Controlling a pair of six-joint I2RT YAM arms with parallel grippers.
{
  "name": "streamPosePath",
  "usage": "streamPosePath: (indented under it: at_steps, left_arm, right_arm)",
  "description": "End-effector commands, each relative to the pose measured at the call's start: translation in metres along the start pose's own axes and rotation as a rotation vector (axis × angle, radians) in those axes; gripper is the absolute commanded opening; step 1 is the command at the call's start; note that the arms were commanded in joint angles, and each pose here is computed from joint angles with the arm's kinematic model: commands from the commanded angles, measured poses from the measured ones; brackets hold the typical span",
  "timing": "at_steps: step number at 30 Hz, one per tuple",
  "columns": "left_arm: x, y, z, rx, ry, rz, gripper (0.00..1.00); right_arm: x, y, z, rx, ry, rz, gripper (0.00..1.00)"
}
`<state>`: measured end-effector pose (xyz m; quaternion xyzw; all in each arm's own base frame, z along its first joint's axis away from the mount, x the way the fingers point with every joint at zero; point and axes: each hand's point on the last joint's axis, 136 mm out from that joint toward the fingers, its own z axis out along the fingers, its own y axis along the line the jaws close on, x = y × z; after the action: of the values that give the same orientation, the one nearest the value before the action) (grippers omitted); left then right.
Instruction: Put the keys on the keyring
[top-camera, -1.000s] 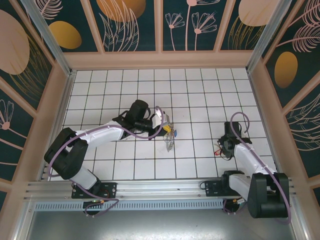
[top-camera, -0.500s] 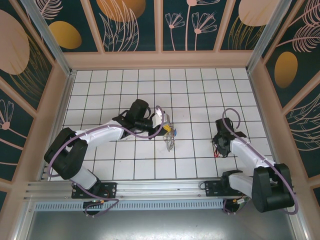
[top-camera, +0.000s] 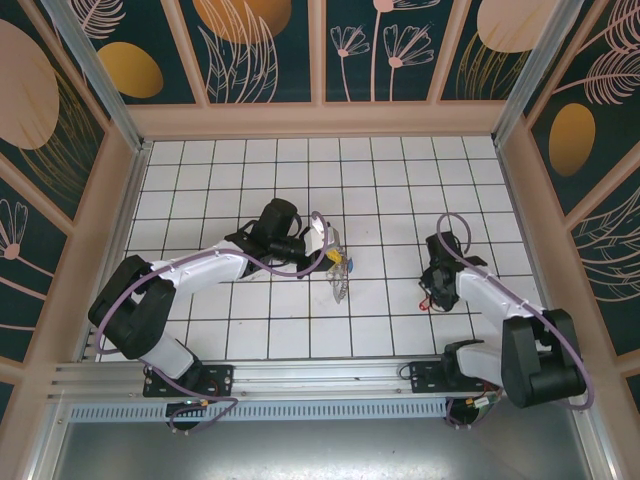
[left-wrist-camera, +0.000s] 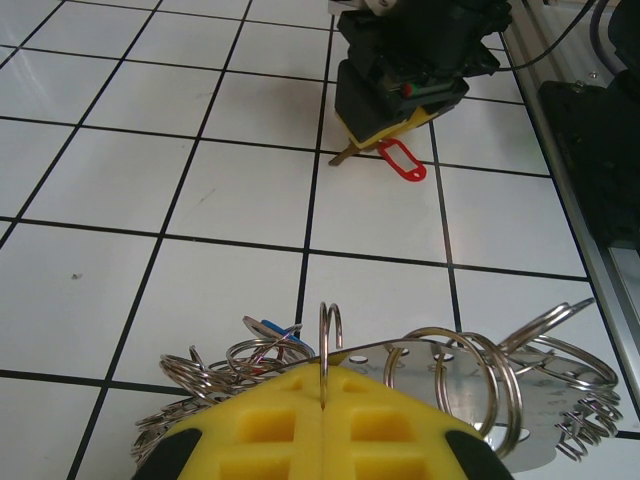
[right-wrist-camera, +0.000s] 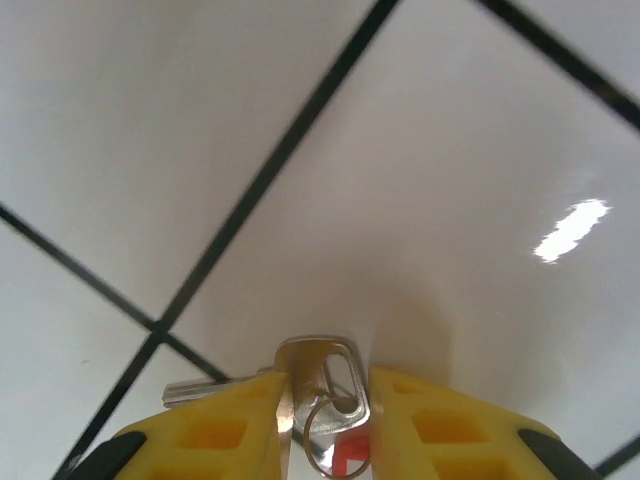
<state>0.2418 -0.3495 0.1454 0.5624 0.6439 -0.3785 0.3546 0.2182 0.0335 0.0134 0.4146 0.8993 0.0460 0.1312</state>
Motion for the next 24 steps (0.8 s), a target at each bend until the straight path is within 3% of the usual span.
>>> streamPosePath:
  at_steps: [1,6,10,15,24]
  left_arm:
    - [-0.013,0.005,-0.003,-0.018,-0.024,0.037,0.0]
    - [-0.014,0.005,-0.003,-0.024,-0.023,0.034,0.0]
    - [-0.014,0.006,-0.005,-0.033,-0.023,0.034,0.0]
    - [-0.015,0.007,-0.005,-0.036,-0.025,0.035,0.0]
    - [-0.018,0.009,-0.006,-0.053,-0.03,0.045,0.0]
  right_arm:
    - [0.021,0.058,0.0,-0.219,0.129,-0.057,0.26]
    - [0.021,0.091,-0.004,-0.288,0.162,-0.102,0.25]
    - [0.01,0.104,-0.017,-0.315,0.121,-0.154,0.27]
    - [-0.012,0.086,-0.025,-0.165,0.011,-0.295,0.31]
    - [0.004,0.084,-0.022,-0.069,0.085,-0.442,0.37]
